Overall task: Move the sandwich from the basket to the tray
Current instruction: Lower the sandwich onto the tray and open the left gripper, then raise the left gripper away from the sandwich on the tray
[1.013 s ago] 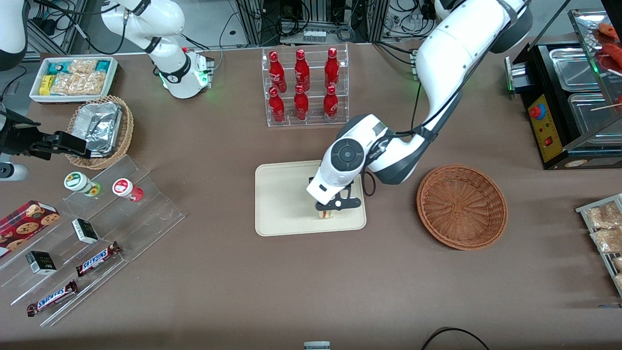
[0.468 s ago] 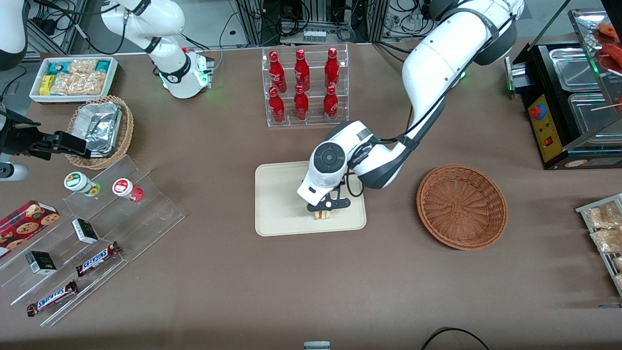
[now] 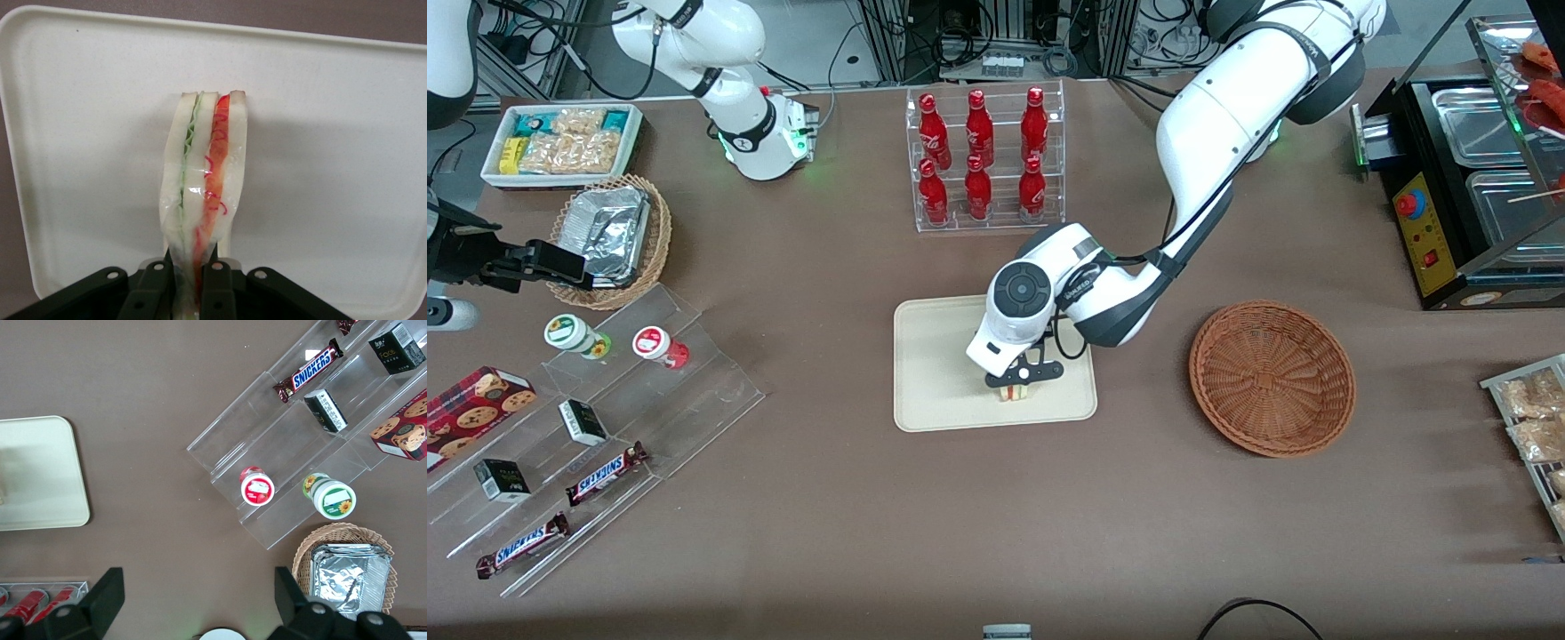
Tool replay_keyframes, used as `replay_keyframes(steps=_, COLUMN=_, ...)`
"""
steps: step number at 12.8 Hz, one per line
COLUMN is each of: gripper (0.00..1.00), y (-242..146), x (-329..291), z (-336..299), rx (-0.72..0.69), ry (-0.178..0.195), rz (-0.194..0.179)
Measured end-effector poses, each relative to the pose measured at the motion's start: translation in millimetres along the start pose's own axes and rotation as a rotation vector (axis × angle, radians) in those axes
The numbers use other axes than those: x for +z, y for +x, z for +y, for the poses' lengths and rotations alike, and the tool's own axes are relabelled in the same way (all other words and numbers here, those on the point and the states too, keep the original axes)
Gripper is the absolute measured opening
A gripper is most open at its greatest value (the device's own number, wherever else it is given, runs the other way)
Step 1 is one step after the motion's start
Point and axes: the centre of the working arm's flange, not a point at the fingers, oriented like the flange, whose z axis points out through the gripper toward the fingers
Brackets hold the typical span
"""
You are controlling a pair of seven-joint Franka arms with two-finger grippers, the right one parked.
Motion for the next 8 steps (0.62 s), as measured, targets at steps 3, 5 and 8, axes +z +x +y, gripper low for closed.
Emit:
replay_keyframes(steps=3, gripper=0.22, y=0.7, x=2.0, z=-0.1, rx=-0.004, ry=0.001, rz=-0.002)
replay_keyframes(steps=5, gripper=0.41, y=0.9, x=5.2, z=-0.4, rx=-0.004, ry=0.003, rz=-0.006)
replay_keyframes(steps=8, gripper=0.74, y=1.7, x=6.8, z=-0.2, rx=-0.004, ry=0.002, rz=-0.006)
